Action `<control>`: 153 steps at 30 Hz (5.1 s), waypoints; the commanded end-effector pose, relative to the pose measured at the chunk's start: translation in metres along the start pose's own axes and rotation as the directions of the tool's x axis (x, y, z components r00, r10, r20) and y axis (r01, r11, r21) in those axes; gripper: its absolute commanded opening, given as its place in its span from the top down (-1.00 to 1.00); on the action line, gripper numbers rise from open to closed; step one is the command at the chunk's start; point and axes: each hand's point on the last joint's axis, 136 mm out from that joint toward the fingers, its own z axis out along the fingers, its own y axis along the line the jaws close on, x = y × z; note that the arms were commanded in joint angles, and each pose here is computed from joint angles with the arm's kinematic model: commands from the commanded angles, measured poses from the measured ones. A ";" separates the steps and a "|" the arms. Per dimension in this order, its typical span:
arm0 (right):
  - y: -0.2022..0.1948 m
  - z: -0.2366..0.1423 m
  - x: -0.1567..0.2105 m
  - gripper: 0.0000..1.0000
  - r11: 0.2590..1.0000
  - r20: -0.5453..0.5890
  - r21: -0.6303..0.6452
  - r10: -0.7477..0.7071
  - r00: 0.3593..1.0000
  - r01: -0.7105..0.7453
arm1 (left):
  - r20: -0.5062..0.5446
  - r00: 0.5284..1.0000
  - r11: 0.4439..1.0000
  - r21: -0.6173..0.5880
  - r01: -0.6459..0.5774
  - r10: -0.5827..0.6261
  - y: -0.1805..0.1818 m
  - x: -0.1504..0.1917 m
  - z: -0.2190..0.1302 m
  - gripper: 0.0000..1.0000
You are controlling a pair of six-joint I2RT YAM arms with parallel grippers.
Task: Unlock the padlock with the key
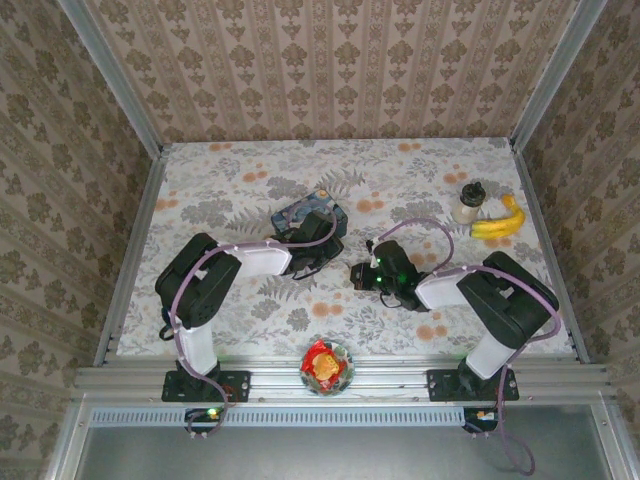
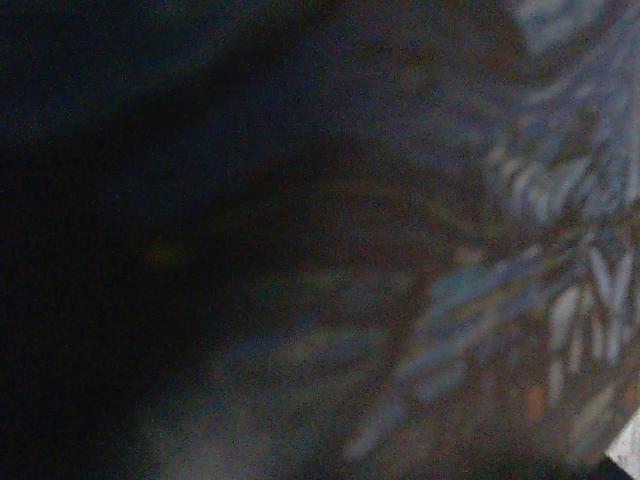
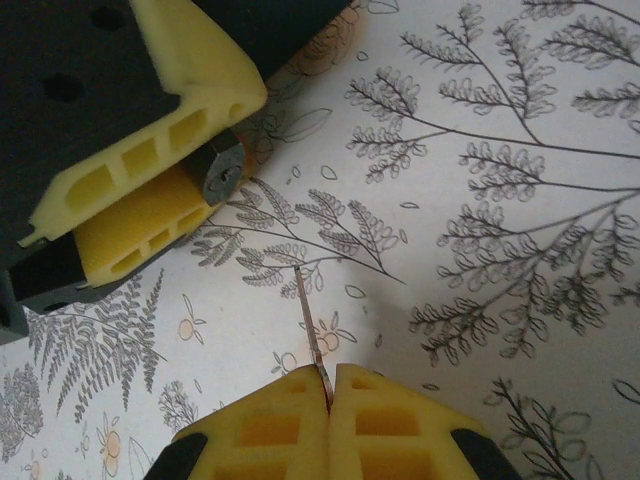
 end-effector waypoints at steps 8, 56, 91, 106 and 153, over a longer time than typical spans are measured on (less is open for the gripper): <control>0.009 0.011 -0.013 1.00 1.000 0.054 -0.022 -0.004 0.999 0.006 | -0.107 0.994 0.999 -0.034 0.019 -0.023 0.017 0.026 0.007 0.68; 0.022 0.027 -0.038 1.00 0.994 0.018 -0.108 -0.001 1.000 0.003 | -0.161 0.986 1.000 -0.007 0.028 -0.029 0.018 0.036 0.011 0.68; 0.011 -0.028 -0.017 1.00 0.992 -0.008 -0.083 0.091 0.996 -0.092 | -0.299 0.930 0.976 -0.026 0.218 -0.216 0.019 0.059 -0.015 0.69; 0.032 -0.013 -0.031 1.00 0.986 -0.007 -0.148 0.078 0.997 -0.078 | -0.321 0.923 0.976 -0.029 0.215 -0.213 0.019 0.062 -0.010 0.68; 0.038 -0.012 -0.053 1.00 0.983 0.078 -0.171 0.084 0.993 -0.070 | -0.362 0.895 0.963 -0.037 0.267 -0.262 0.014 0.070 -0.009 0.68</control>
